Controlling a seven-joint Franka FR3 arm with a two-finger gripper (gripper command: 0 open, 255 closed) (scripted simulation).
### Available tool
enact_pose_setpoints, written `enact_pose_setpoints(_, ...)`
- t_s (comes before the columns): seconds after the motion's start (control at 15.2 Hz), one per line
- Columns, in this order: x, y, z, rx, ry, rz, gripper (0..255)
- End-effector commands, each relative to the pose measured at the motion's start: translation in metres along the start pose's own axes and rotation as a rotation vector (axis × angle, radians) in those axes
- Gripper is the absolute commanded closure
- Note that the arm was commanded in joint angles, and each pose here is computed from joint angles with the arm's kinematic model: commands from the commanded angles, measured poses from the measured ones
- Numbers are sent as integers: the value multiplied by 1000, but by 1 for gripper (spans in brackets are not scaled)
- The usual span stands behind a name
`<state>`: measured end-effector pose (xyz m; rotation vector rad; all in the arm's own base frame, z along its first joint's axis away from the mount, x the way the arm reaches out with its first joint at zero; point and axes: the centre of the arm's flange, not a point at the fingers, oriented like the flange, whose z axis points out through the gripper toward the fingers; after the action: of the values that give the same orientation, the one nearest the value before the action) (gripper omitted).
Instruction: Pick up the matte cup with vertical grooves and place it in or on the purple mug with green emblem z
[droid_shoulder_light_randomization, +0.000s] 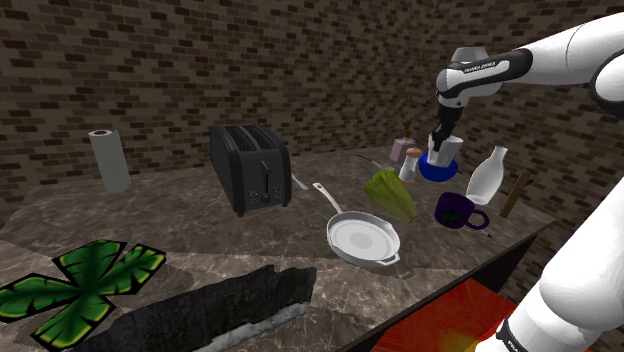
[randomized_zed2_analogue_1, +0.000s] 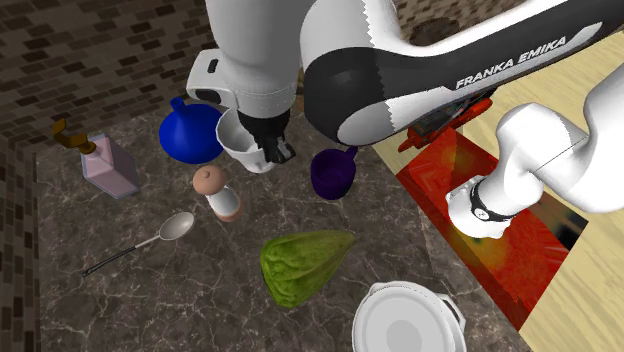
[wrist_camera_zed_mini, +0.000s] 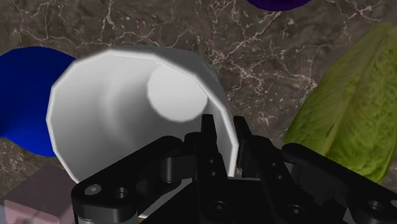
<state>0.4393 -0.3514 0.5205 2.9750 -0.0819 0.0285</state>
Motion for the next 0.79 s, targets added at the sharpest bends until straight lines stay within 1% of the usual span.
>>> enact_pose_setpoints(0.0, -11, -4, -7, 0, 0, 0, 255)
enact_pose_setpoints(0.73, -140, -62, -42, 0, 0, 0, 255)
